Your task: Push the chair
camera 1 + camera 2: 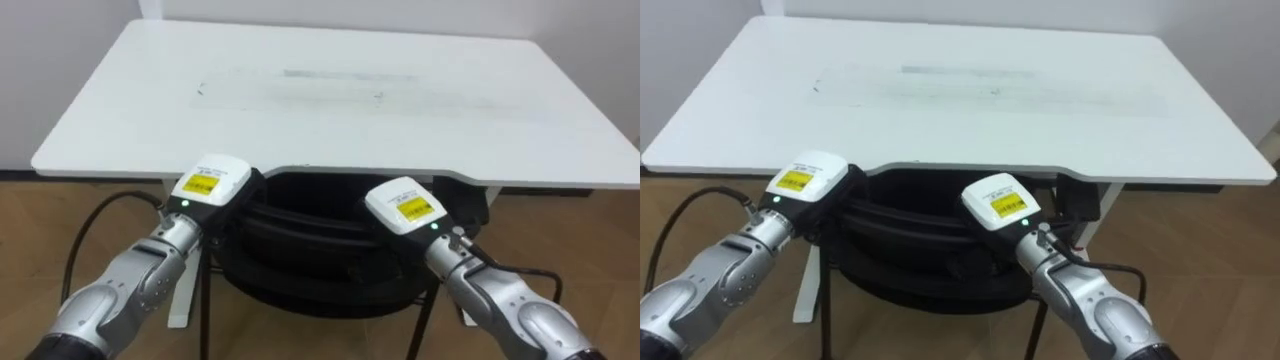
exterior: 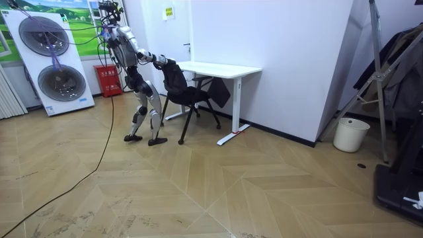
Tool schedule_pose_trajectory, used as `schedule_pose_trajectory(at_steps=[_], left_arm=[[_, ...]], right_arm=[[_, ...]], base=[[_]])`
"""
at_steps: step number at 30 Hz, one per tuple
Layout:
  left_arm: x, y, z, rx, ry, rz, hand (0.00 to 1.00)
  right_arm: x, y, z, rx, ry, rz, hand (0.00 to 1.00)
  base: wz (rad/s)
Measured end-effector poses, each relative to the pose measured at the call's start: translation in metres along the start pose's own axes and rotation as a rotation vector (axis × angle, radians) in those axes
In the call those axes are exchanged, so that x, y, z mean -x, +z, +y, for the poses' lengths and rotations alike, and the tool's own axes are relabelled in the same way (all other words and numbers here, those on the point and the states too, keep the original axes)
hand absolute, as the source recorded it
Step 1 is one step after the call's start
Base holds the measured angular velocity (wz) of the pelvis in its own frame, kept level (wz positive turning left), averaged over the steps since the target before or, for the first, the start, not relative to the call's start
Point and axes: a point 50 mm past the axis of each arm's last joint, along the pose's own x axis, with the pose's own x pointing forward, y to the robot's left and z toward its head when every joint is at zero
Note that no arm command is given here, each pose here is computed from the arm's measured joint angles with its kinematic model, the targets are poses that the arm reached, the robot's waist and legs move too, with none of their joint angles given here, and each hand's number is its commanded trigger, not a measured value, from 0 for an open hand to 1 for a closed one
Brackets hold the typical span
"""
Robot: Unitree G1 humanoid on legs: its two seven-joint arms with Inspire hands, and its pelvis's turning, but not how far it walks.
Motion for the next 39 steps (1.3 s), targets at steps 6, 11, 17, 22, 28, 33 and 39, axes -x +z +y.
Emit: schedule_pose_trajectory(at_steps=[6, 11, 17, 22, 28, 33, 39], left_arm=[[0.003, 0.012, -0.019, 0.041, -0.022, 0.01, 1.0], [0.003, 0.014, -0.02, 0.052, -0.038, 0.007, 1.0], [0.002, 0.017, -0.009, 0.033, -0.013, -0.01, 0.0], [-0.002, 0.02, -0.001, 0.113, 0.003, 0.012, 0.0], [-0.004, 0.021, 0.003, 0.191, 0.043, 0.027, 0.0], [0.004, 0.006, 0.025, 0.397, 0.238, 0.109, 0.0], [0.048, -0.043, 0.064, 0.618, 0.793, 0.331, 0.0]], right_arm=[[0.005, -0.006, 0.01, 0.031, 0.044, 0.005, 1.0], [0.012, -0.007, 0.008, 0.054, 0.041, 0.001, 1.0], [0.016, -0.008, 0.004, 0.067, 0.014, 0.009, 0.0], [0.015, -0.01, -0.003, 0.023, 0.041, 0.033, 0.0], [0.017, -0.015, -0.004, -0.078, 0.044, 0.049, 0.0], [0.029, -0.028, -0.008, -0.234, -0.066, 0.095, 0.0], [0.058, -0.041, -0.016, -0.33, -0.271, 0.12, 0.0]], base=[[-0.24], [0.13], [-0.02], [-0.01], [0.04], [0.06], [-0.14]])
